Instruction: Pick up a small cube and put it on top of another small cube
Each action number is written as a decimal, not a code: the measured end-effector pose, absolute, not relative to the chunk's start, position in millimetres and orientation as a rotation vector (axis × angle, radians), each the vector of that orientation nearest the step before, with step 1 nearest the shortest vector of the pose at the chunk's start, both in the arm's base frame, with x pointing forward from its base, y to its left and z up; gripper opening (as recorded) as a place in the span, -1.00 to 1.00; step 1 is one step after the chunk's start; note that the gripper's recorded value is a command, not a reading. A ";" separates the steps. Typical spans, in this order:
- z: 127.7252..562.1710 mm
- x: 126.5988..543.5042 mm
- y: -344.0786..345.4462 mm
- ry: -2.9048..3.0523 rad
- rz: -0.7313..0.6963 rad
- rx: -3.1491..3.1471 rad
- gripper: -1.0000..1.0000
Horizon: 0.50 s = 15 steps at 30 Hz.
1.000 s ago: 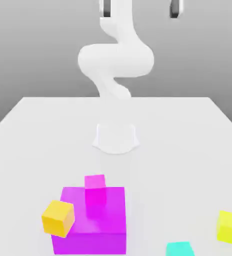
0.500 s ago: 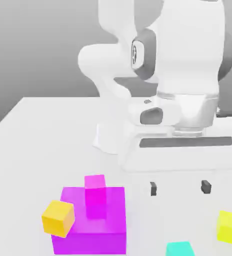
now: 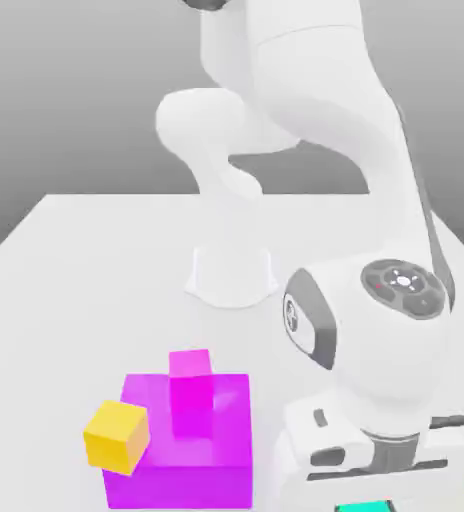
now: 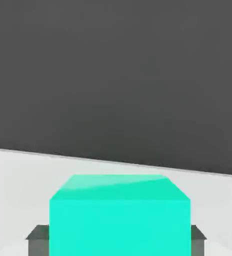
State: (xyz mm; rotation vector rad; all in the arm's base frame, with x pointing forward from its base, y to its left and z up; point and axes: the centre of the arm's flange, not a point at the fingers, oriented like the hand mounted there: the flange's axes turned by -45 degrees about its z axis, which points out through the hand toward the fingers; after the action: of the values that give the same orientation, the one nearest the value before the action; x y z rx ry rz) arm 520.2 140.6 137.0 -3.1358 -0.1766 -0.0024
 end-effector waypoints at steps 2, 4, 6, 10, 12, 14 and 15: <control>135.9 520.0 140.6 -0.177 -0.001 -3.136 -1.00; 157.6 520.7 140.7 -0.176 -0.001 -3.136 -1.00; 184.7 520.2 139.9 -0.175 -0.001 -3.136 -1.00; 234.2 524.7 54.9 0.039 -0.001 -3.172 -1.00; 258.6 519.6 5.2 0.174 0.001 -3.174 -1.00; 282.3 508.2 -45.9 0.319 0.002 -3.158 -1.00; 294.0 498.6 -80.1 0.422 0.003 -3.139 -1.00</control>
State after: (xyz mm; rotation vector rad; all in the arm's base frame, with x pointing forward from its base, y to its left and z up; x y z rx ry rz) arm 498.6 -80.1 294.0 -3.1391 0.4217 0.0028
